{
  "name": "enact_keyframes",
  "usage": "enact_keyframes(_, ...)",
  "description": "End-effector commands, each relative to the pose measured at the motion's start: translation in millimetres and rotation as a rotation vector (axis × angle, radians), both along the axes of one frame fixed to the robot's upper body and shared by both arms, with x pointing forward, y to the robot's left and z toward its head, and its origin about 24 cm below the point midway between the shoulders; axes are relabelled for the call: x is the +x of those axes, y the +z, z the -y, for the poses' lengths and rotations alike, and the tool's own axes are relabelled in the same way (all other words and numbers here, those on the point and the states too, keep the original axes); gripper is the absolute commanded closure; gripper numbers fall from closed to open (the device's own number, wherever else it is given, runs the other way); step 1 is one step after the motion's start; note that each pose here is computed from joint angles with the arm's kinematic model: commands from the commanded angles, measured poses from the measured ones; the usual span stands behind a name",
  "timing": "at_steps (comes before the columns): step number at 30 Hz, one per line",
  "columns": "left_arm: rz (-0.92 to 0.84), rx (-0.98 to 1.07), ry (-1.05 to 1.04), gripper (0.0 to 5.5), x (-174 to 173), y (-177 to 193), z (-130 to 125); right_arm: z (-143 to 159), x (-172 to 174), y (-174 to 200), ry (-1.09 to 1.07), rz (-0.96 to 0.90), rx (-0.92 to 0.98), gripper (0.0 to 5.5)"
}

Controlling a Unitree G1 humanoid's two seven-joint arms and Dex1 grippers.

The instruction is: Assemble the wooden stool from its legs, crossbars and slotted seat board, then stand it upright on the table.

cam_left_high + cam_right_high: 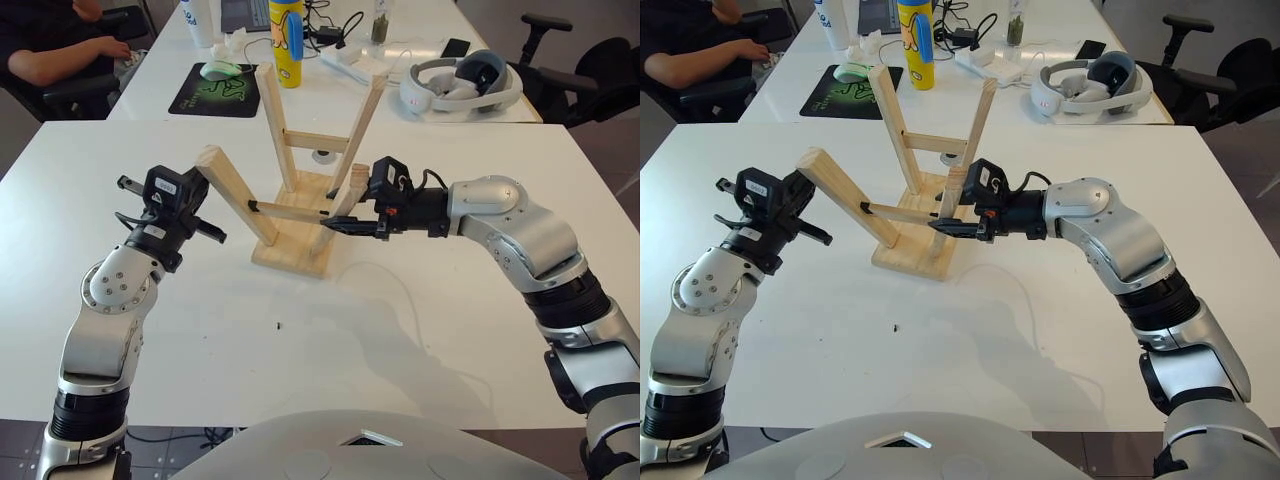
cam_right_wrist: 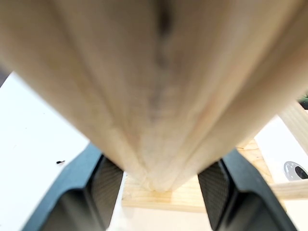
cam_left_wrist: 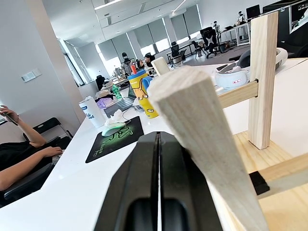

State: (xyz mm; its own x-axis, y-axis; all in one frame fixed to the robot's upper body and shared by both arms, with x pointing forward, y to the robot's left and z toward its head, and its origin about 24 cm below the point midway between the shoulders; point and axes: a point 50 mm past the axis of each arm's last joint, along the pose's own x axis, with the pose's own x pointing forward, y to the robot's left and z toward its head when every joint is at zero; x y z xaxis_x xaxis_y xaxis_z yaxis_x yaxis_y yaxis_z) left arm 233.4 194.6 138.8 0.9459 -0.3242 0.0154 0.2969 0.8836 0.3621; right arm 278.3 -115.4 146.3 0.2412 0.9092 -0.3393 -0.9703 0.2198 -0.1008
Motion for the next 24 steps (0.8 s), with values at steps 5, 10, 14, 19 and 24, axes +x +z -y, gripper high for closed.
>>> enact_keyframes(5, 0.047, 0.001, -0.287, 5.50, -11.3, 11.4, 45.9, 32.0, -17.1, -90.6, -0.116, -0.386, -0.332, 3.45)
enact_keyframes(10, 0.050, -0.001, -0.329, 5.50, -11.8, 11.7, 53.9, 27.6, -16.0, -87.4, -0.088, -0.385, -0.309, 3.45)
enact_keyframes(14, 0.040, -0.001, -0.341, 5.50, -12.5, 10.8, 55.3, 30.4, -16.1, -86.8, -0.088, -0.383, -0.297, 3.45)
enact_keyframes(19, 0.010, 0.024, -0.290, 5.50, -6.9, 5.7, 41.6, 33.9, -15.3, -85.7, -0.097, -0.277, -0.184, 3.45)
enact_keyframes(24, -0.004, 0.017, -0.256, 5.50, -1.4, 6.1, 33.9, 36.0, -18.7, -80.7, -0.123, -0.188, -0.060, 2.59)
